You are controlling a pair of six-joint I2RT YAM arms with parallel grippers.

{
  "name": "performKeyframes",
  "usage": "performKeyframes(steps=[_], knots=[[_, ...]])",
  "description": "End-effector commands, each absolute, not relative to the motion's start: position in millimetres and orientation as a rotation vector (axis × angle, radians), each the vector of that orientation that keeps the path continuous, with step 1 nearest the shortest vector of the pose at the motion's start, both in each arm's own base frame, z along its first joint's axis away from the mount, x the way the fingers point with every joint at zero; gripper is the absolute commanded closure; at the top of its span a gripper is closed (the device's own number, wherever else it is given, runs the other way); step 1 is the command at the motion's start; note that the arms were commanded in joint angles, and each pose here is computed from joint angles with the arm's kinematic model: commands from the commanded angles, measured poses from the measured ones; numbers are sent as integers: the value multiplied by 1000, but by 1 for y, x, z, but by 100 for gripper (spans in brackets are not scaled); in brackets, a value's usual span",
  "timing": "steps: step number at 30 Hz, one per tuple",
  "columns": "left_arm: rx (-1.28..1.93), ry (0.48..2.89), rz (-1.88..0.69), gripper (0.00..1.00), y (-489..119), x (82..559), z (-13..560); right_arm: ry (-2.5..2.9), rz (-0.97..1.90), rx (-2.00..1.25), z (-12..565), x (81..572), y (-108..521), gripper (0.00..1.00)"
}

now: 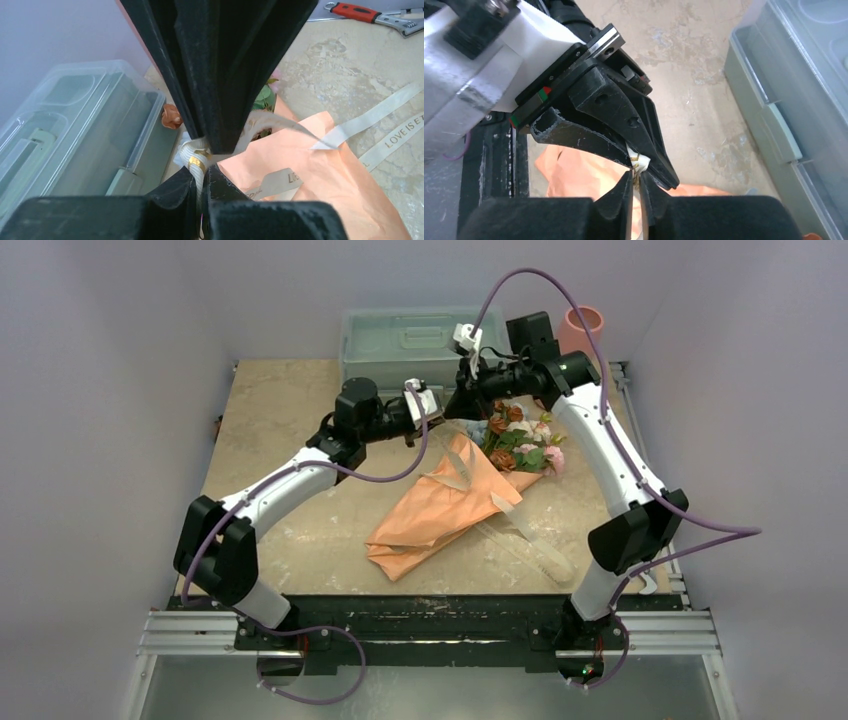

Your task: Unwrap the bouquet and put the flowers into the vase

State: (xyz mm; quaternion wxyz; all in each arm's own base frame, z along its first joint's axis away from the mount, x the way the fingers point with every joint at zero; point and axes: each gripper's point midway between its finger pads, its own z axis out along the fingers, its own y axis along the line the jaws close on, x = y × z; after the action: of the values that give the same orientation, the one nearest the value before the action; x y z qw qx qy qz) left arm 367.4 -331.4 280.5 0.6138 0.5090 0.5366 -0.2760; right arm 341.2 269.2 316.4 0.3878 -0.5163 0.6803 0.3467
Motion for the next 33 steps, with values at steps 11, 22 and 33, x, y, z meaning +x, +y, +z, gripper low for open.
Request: performKeyframes(steps=[11,22,33], knots=[[847,1426,-410,100,-196,454,311,1981,836,-1108,287,358,222,42],[529,1531,-121,100,-44,537,302,2149,713,-1152,230,346,177,42],[244,1633,-4,100,32,596,262,2246,633,-1200,192,336,156,43]])
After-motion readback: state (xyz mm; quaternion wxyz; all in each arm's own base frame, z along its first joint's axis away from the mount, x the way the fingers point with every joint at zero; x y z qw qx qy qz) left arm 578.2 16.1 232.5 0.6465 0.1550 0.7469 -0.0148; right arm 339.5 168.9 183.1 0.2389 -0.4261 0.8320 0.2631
